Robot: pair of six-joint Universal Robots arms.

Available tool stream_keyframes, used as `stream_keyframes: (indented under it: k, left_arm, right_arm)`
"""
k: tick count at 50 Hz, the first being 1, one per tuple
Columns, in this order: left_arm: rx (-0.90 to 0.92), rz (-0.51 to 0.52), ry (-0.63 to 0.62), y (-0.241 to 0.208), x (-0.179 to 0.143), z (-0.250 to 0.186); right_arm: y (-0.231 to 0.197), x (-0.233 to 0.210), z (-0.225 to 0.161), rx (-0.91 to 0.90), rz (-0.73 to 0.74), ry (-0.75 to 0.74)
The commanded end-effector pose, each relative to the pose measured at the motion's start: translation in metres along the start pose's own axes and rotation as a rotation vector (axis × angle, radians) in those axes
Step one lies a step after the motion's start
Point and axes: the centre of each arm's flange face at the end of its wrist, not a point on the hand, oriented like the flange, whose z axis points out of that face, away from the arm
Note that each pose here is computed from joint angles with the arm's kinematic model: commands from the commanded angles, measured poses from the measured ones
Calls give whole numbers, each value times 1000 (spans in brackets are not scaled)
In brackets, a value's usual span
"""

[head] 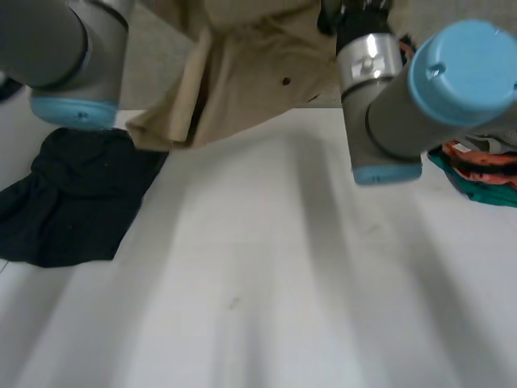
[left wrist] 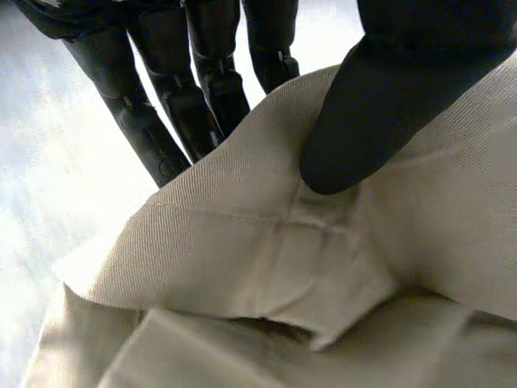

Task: Fold the laundry.

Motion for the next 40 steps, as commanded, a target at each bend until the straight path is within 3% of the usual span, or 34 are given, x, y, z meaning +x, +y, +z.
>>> stream_keyframes:
  k: [1, 7, 15, 21, 31, 40]
  left_arm:
    - [-401, -1, 52, 90, 7, -56]
    - [-728, 25, 151, 160, 9, -135]
    - [-909, 89, 273, 177, 9, -196]
    - [-916, 155, 300, 155, 6, -201]
    - [-938, 255, 208, 113, -9, -204]
    - [-1033, 261, 185, 90, -11, -233]
  right_arm:
    - [42, -20, -59, -234, -23, -152]
    - [84, -42, -128, -490, -37, -327]
    - [101, -54, -181, -723, -34, -508]
    - [87, -47, -178, -778, 4, -553]
    - [56, -5, -141, -835, 52, -531]
    - [60, 12, -116, -827, -44, -651]
